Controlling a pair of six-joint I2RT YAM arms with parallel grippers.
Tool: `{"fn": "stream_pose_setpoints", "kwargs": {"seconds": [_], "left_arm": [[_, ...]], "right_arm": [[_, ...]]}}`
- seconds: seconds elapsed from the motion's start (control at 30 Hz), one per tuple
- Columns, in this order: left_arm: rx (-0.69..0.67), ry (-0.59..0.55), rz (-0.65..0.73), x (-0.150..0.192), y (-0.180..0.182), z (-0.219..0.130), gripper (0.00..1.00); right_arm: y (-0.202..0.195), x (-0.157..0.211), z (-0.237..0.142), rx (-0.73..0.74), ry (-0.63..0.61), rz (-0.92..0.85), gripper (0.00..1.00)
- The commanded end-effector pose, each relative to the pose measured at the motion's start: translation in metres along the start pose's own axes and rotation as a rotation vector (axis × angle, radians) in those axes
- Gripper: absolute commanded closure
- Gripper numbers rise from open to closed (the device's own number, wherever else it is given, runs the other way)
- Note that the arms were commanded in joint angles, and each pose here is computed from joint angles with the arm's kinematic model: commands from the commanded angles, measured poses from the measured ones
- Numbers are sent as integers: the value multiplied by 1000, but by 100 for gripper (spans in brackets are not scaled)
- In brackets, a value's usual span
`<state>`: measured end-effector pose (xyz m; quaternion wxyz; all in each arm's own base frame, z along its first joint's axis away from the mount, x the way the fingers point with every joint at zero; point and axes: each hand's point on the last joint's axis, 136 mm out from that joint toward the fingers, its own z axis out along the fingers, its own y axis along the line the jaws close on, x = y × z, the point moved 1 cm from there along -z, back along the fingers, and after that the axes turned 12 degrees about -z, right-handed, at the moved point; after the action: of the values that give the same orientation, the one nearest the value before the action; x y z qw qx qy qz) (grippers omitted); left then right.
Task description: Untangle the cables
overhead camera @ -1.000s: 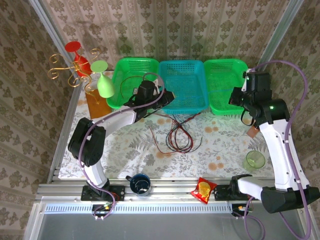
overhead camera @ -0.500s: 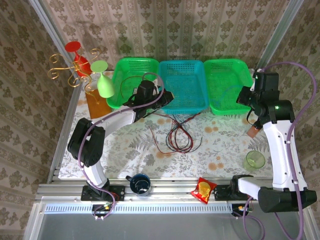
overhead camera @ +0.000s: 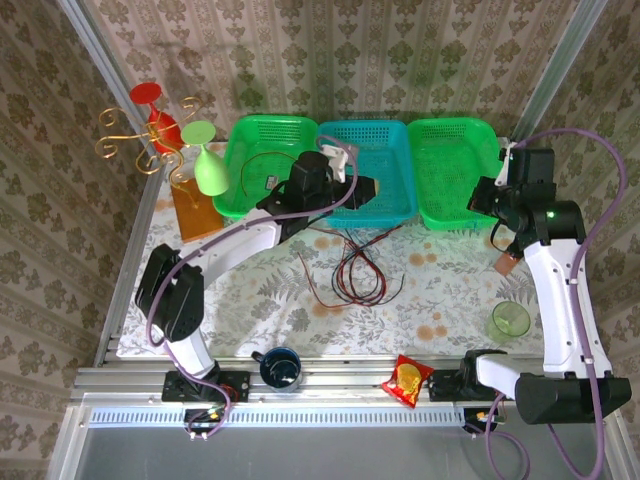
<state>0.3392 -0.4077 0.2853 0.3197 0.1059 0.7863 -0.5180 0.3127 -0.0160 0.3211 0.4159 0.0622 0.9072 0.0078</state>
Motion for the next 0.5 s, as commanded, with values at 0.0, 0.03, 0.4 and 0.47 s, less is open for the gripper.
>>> {"fn": "stream_pose_setpoints", "kwargs": {"seconds": [0.0, 0.03, 0.4, 0.47], "left_arm": [[64, 24, 164, 2, -23, 4, 67], [84, 24, 219, 6, -28, 5, 62], [274, 35, 654, 46, -47, 21, 28], [295, 41, 760, 55, -51, 27, 23]], "right_arm": [[20, -23, -21, -122, -74, 4, 100], [25, -24, -25, -153, -76, 5, 100], [67, -44, -67, -400, -123, 20, 100], [69, -47, -73, -410, -129, 15, 100]]}}
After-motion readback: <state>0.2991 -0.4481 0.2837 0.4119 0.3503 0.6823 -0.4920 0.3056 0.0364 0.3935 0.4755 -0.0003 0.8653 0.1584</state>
